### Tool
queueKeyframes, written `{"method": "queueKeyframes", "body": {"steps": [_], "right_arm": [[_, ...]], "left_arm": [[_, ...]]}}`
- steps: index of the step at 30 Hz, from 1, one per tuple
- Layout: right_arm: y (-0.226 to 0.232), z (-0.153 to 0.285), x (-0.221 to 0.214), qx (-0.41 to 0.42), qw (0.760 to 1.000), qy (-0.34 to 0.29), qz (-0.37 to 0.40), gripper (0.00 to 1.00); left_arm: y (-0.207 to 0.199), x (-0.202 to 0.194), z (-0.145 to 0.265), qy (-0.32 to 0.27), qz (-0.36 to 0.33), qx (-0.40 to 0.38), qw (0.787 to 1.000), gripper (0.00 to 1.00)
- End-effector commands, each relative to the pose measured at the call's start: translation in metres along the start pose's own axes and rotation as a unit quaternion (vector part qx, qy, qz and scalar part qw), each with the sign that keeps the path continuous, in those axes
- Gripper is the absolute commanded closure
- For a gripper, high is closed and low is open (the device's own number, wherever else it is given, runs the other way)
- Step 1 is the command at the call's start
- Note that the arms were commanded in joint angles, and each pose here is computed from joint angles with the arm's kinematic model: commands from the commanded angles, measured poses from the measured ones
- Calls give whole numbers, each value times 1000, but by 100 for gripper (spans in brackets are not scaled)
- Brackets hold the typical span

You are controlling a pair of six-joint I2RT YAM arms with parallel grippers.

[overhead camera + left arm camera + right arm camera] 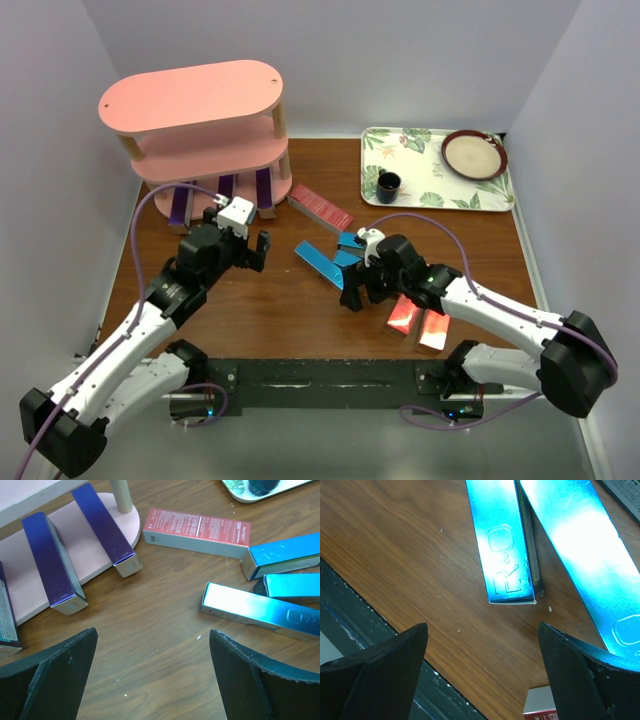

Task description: Place and organize the toothpastes onto the shelf

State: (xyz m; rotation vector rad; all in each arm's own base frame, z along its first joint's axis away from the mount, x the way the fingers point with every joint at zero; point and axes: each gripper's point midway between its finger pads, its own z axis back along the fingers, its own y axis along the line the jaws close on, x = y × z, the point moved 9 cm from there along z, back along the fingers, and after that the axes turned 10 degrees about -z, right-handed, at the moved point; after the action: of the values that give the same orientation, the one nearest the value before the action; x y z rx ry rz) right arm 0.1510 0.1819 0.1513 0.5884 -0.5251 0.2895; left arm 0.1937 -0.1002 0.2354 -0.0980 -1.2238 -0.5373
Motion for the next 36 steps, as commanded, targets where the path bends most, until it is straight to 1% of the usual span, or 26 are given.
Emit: {"method": "queueKeyframes", "body": {"steps": [1, 3, 6, 7, 9, 10, 11, 12, 13, 14, 16, 17, 19, 20, 22, 23, 25, 26, 27, 28, 29, 31, 32, 33, 34, 36], "right_arm": [[13, -2, 20, 2, 999, -33, -3, 5], [14, -7, 19, 6, 1000, -21, -7, 5], [15, -12, 17, 13, 1000, -13, -14, 5], [15, -14, 16, 13, 1000, -10, -14, 5], [15, -16, 13, 20, 1000, 0, -18, 5], [15, -18, 12, 21, 1000, 3, -20, 5], [15, -19, 12, 23, 999, 5, -22, 5], [14, -19, 9, 25, 999, 6, -25, 5], [15, -19, 9, 27, 999, 5, -25, 5], [14, -19, 9, 27, 999, 4, -26, 5], [13, -18, 8, 26, 999, 2, -24, 5], [13, -17, 8, 27, 999, -1, -22, 5], [11, -17, 7, 19, 1000, -2, -19, 5], [11, -15, 7, 18, 1000, -3, -18, 5], [9, -14, 5, 16, 1000, -3, -15, 5], [9, -13, 4, 18, 1000, -3, -14, 5], [8, -10, 3, 19, 1000, -7, -10, 5], [8, -9, 2, 18, 1000, -9, -9, 5], [7, -8, 1, 17, 1000, -11, -8, 5], [6, -7, -1, 19, 1000, -10, -8, 5], [5, -6, -3, 18, 1000, -11, -9, 5], [3, -3, -7, 18, 1000, -13, -9, 5], [0, -3, -11, 14, 1000, -12, -9, 4], [-1, -1, -12, 11, 1000, -15, -7, 4], [-1, 2, -12, 11, 1000, -20, -7, 4], [-3, 5, -15, 8, 1000, -21, -6, 4]], "left_arm": [[3, -4, -5, 4, 8, 21, 1000, 0], [1, -4, -8, 11, 9, 15, 1000, 0], [-6, -7, -16, 15, 7, -19, 1000, 0], [-10, -5, -19, 7, 6, -47, 999, 0], [-18, -8, -28, 12, -12, -88, 996, 0], [-24, -5, -31, 5, -18, -127, 992, 0], [-26, -4, -40, 10, -48, -151, 987, 0], [-28, -2, -44, 12, -60, -169, 984, 0], [-32, -3, -47, 18, -72, -202, 977, 0], [-33, -2, -59, 27, -108, -224, 968, 0], [-37, -5, -67, 44, -134, -258, 956, 0], [-39, -6, -79, 48, -173, -283, 942, 0], [-45, -11, -84, 61, -196, -327, 922, 0], [-46, -11, -92, 61, -224, -338, 912, 0], [-47, -13, -97, 59, -253, -352, 900, 0], [-46, -14, -101, 53, -277, -354, 891, 0], [-43, -10, -109, 42, -293, -330, 897, 0], [-41, -7, -113, 35, -312, -331, 890, 0], [-41, -4, -114, 30, -320, -330, 888, 0], [-41, 1, -117, 13, -325, -327, 887, 0], [-40, 4, -119, -2, -345, -329, 879, 0], [-43, 11, -122, -35, -355, -336, 871, 0], [-44, 11, -125, -47, -379, -347, 857, 0], [-45, 8, -124, -46, -388, -363, 846, 0], [-47, 8, -129, -57, -405, -375, 832, 0], [-48, 1, -130, -52, -416, -403, 813, 0]]}}
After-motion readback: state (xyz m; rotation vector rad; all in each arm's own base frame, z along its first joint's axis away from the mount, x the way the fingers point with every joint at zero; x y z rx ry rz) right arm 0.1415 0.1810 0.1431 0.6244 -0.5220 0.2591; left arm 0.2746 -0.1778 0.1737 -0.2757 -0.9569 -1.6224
